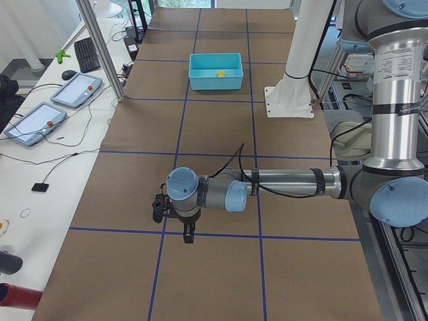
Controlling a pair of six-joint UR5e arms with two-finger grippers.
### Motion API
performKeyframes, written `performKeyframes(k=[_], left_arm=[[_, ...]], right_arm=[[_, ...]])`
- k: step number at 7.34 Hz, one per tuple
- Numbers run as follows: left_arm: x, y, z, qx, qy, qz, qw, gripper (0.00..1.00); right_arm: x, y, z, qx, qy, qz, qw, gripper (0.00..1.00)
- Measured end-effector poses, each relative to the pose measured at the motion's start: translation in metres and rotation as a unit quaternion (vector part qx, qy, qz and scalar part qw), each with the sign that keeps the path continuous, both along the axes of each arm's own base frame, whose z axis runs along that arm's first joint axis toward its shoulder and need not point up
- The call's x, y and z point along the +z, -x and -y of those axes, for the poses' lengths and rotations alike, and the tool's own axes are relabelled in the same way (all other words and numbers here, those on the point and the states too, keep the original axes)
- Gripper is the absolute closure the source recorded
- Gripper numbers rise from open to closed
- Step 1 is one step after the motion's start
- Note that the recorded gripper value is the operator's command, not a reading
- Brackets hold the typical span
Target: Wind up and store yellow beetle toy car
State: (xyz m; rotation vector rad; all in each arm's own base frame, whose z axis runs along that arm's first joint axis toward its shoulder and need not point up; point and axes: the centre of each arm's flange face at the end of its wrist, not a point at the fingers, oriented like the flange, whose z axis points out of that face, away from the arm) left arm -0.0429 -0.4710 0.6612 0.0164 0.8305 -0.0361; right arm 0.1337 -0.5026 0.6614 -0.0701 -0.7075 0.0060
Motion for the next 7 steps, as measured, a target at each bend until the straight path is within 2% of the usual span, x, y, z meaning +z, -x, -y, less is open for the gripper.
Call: performKeyframes(k=[3,5,7], left_arm=[[-0.001,0.000,0.002,0.000,-0.001,0.000,1.0000,0.00],[0.001,-0.001,0.006,0.001,0.000,0.000,1.0000,0.00],[0.001,-0.001,0.008,0.001,0.000,0.001,1.0000,0.00]], right_arm=[[0.015,0.001,-0.011,0.010,-0.011,-0.004,0.9999,0.00],[0.005,0.005,-0.018,0.013,-0.029,0.008,0.9995,0.00],[0.007,0.008,-0.028,0.015,-0.030,0.019,0.9992,0.00]])
